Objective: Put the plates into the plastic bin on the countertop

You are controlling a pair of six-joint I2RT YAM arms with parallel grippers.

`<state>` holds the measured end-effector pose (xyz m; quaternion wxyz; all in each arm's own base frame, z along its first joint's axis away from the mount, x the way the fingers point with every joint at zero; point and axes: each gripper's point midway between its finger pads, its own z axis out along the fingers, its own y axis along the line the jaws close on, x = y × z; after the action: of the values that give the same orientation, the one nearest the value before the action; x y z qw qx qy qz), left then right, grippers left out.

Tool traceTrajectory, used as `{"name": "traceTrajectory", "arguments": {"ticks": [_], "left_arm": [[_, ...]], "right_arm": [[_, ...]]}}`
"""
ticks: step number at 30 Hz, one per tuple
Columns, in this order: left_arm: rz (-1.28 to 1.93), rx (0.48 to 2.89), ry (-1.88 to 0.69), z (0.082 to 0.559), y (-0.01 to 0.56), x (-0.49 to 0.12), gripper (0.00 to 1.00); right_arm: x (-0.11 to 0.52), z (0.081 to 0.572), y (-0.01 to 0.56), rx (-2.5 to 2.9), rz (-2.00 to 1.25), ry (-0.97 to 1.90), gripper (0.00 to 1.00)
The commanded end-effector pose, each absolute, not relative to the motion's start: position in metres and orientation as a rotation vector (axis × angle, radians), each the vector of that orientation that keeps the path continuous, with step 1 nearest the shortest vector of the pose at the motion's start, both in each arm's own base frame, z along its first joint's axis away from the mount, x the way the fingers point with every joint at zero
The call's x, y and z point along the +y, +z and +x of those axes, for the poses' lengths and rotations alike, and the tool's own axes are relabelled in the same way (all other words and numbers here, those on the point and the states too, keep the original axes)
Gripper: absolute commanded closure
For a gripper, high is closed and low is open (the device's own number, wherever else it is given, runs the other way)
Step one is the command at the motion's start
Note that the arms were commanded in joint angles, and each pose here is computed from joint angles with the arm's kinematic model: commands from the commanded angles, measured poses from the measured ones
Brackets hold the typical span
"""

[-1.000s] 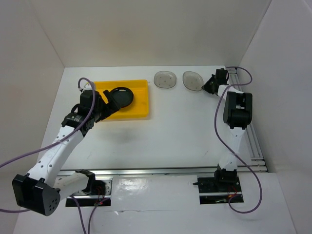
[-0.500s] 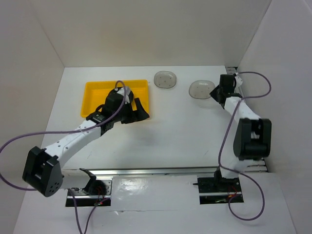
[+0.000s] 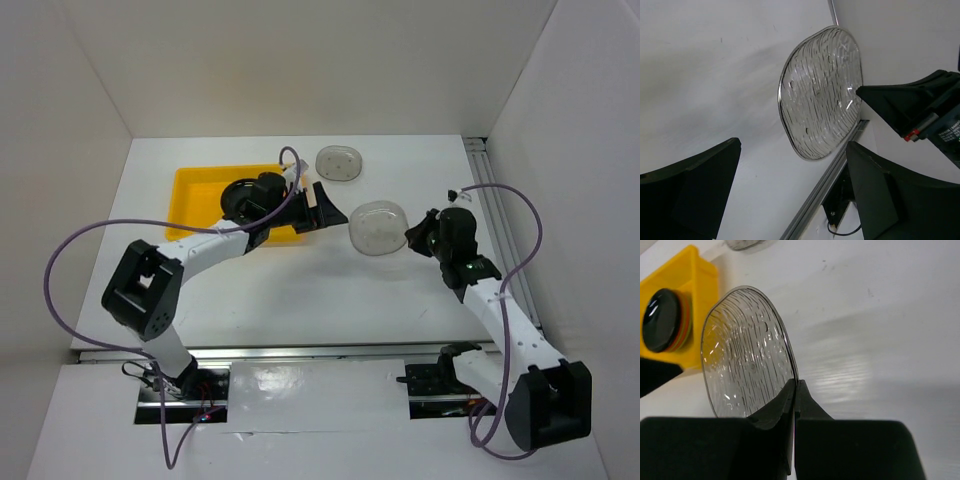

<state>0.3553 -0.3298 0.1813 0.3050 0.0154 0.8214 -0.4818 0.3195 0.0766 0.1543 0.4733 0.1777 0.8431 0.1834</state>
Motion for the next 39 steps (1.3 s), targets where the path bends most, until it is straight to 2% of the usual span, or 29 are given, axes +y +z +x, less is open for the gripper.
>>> {"name": "traceTrajectory", "arguments": {"ticks": [1,5,8,9,10,13,14,16,18,19,21,22,26,27,29,30,32,33,36,38,39], "left_arm": [[0.108,2.083,-1.398,0.357,0.202,-0.355,0.00],[0.085,2.129,-1.381,0.359,0.178,-0.365,0.06],[0.082,2.148,-1.365,0.359,0.170,-0.373,0.30],[0.067,2.171,-1.348,0.361,0.161,-0.373,0.46],[0.067,2.171,-1.348,0.361,0.161,-0.373,0.56],[0.033,2.178,-1.325,0.365,0.156,-0.371,0.94],[0.027,2.199,-1.318,0.365,0.155,-0.371,1.00],[0.019,2.162,-1.263,0.371,0.175,-0.365,1.00],[0.016,2.132,-1.190,0.376,0.191,-0.356,1.00],[-0.072,2.178,-1.083,0.383,0.183,-0.335,1.00],[-0.209,2.140,-0.981,0.402,0.210,-0.296,1.00],[-0.325,2.203,-0.855,0.405,0.198,-0.267,1.00],[-0.582,2.120,-0.632,0.435,0.216,-0.162,1.00],[-0.601,2.106,-0.610,0.440,0.219,-0.149,1.00],[-0.670,2.098,-0.581,0.451,0.222,-0.113,1.00],[-0.696,2.127,-0.548,0.450,0.215,-0.102,1.00],[-0.741,2.146,-0.515,0.457,0.203,-0.083,1.00],[-0.782,2.145,-0.508,0.457,0.200,-0.066,1.00],[-0.852,2.173,-0.508,0.457,0.176,-0.038,1.00],[-0.878,2.197,-0.521,0.454,0.161,-0.032,1.00],[-0.891,2.204,-0.526,0.455,0.157,-0.029,1.00]], "right_arm": [[0.099,0.316,0.186,1.975,0.281,0.572,1.00],[0.103,0.312,0.190,1.970,0.263,0.589,1.00],[0.111,0.308,0.188,1.981,0.240,0.643,1.00],[0.116,0.306,0.188,1.985,0.237,0.666,1.00],[0.117,0.306,0.184,2.000,0.234,0.672,1.00],[0.122,0.306,0.184,2.003,0.218,0.687,1.00],[0.124,0.305,0.184,2.005,0.210,0.699,0.99],[0.124,0.307,0.185,1.988,0.206,0.702,0.68],[0.117,0.311,0.182,1.980,0.236,0.659,0.00],[0.113,0.314,0.184,1.964,0.251,0.636,0.00],[0.105,0.326,0.175,1.966,0.320,0.583,0.00],[0.104,0.333,0.178,1.942,0.323,0.578,0.00],[0.107,0.365,0.165,1.932,0.354,0.592,0.00],[0.110,0.375,0.144,1.985,0.359,0.589,0.00],[0.124,0.400,0.155,1.961,0.281,0.631,0.00],[0.126,0.412,0.129,2.028,0.298,0.616,0.00],[0.133,0.443,0.142,1.989,0.272,0.628,0.00],[0.133,0.454,0.119,2.034,0.283,0.629,0.00],[0.144,0.491,0.131,1.996,0.256,0.696,0.00],[0.147,0.512,0.106,2.040,0.269,0.688,0.00],[0.148,0.533,0.120,2.016,0.274,0.676,0.00]]}}
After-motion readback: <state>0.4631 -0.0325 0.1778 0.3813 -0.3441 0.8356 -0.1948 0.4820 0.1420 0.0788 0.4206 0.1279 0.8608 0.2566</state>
